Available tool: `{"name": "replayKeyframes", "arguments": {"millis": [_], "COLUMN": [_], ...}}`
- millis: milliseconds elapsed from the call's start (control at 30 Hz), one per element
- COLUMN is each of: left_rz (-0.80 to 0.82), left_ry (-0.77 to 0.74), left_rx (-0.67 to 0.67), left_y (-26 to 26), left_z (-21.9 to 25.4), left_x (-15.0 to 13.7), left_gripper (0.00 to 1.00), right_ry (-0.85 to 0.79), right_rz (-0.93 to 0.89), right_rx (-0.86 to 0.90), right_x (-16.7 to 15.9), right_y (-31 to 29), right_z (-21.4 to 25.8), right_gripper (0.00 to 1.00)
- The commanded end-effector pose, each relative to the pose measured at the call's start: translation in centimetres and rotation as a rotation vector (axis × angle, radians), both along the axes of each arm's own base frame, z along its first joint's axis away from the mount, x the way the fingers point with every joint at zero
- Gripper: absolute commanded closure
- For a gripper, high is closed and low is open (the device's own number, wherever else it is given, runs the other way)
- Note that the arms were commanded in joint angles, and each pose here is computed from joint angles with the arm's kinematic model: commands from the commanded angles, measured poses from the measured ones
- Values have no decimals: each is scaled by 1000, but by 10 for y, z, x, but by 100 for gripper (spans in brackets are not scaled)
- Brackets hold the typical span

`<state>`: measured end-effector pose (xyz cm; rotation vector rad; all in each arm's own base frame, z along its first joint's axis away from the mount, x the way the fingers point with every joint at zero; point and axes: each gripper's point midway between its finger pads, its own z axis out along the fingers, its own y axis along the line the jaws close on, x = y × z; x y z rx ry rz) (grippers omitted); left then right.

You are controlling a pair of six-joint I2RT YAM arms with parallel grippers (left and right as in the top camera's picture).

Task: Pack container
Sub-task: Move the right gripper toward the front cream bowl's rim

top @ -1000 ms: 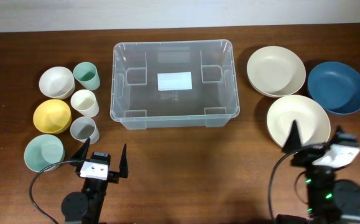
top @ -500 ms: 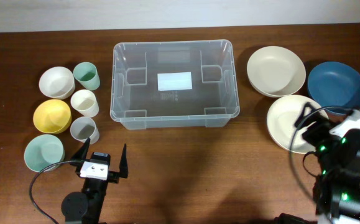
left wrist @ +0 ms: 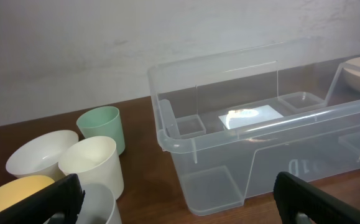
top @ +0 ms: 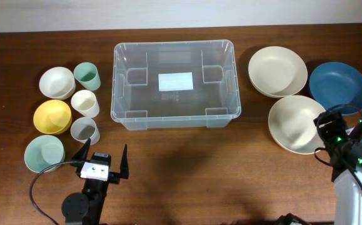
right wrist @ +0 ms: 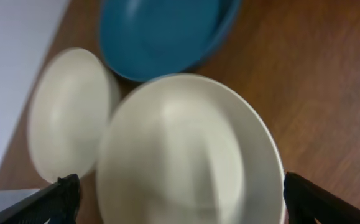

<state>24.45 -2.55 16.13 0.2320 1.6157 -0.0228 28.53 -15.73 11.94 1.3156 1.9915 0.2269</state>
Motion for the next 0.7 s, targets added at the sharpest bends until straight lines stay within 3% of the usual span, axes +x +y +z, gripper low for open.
{"name": "replayKeyframes", "arguments": {"millis": [0,267,667], "left_rz": [2,2,2], "left_ry": [-2,-2,-2], "left_rx": [13,13,13], "left_y": [0,0,0], "left_z": [0,0,-1], "left_x": [0,0,0], "left_gripper": [0,0,0], "right_ry": [50,203,190], "right_rz": [-49,-121,-127], "right_rx": [77,231,212], "right_x": [-5,-35,-32], "right_y": [-4,-6,-13], "right_z": [-19,-64,-65], "right_gripper": [1,1,1]}}
